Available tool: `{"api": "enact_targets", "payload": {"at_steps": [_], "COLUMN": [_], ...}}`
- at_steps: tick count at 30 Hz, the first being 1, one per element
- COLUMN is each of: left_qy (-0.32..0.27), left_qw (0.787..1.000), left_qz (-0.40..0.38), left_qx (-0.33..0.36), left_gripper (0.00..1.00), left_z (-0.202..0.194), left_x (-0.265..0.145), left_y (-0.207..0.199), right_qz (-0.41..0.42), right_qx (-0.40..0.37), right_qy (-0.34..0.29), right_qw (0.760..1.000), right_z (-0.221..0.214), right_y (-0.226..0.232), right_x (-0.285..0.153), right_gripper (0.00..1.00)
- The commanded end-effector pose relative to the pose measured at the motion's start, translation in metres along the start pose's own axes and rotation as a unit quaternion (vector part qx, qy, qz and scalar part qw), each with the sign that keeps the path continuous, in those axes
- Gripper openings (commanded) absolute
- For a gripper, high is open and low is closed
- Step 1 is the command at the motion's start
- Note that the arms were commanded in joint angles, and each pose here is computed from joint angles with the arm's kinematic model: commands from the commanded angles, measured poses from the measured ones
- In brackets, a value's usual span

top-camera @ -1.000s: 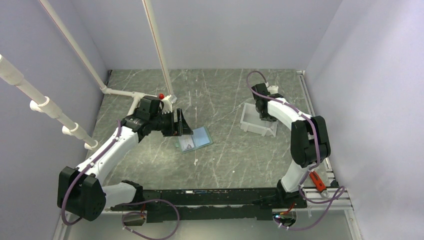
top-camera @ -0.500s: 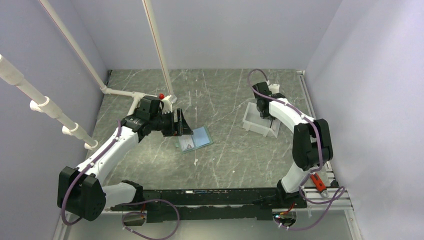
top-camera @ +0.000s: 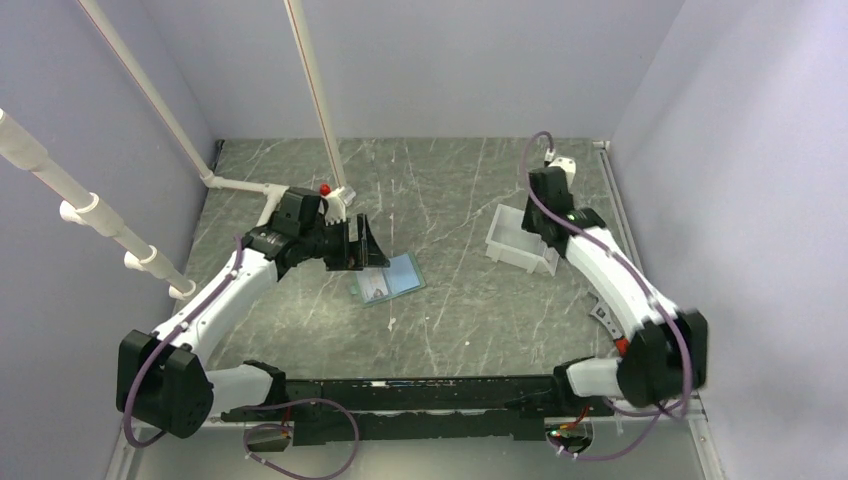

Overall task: Put the credit cards into the card holder
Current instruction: Pick up the credit card from the center of the board.

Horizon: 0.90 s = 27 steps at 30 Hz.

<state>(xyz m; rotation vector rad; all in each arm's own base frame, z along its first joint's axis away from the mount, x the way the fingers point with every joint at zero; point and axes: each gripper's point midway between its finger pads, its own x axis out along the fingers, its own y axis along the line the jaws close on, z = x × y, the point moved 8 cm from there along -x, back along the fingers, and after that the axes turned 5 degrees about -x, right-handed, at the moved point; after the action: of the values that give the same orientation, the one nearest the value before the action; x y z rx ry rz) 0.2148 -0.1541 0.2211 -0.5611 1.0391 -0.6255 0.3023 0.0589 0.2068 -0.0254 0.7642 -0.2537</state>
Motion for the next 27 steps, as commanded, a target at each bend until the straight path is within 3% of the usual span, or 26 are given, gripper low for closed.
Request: {"api": "enact_targets", "payload": {"at_steps": [1,4,6,11,16,21,25,27], "left_qy": [-0.007,-0.017,-0.057,-0.151,-0.182,-0.186,-0.200,-0.200], "left_qw": [0.997,0.986,0.971,0.932,0.932,0.925,0.922,0.923], "left_qz": [-0.081,-0.167,-0.232,-0.326,-0.313,-0.328,-0.329,-0.327], "left_qx": [0.010,0.008,0.028,0.052,0.037,0.032,0.031,0.033], "left_gripper": [0.90,0.89,0.89,0.89,0.88,0.67,0.58,0.48], "left_z": [0.012,0.018,0.025,0.021,0.015,0.011,0.011,0.012], "left_x": [-0.006,-0.008,-0.015,-0.044,-0.053,-0.057,-0.061,-0.061], "left_y": [-0.022,-0.036,-0.052,-0.075,-0.074,-0.076,-0.078,-0.078], "right_qz": [0.270,0.491,0.600,0.722,0.760,0.780,0.784,0.783], "right_qx": [0.045,0.060,0.095,0.113,0.126,0.125,0.127,0.124], "right_qy": [-0.159,-0.176,-0.158,-0.156,-0.132,-0.110,-0.102,-0.100], "right_qw": [0.949,0.851,0.778,0.665,0.623,0.604,0.600,0.601], "right_z": [0.036,0.039,0.031,0.030,0.025,0.015,0.012,0.009], "right_y": [0.029,0.063,0.083,0.119,0.139,0.153,0.156,0.158], "right_x": [-0.068,-0.110,-0.133,-0.180,-0.195,-0.194,-0.194,-0.194], "right_gripper": [0.00,0.00,0.00,0.00,0.00,0.00,0.00,0.00]}}
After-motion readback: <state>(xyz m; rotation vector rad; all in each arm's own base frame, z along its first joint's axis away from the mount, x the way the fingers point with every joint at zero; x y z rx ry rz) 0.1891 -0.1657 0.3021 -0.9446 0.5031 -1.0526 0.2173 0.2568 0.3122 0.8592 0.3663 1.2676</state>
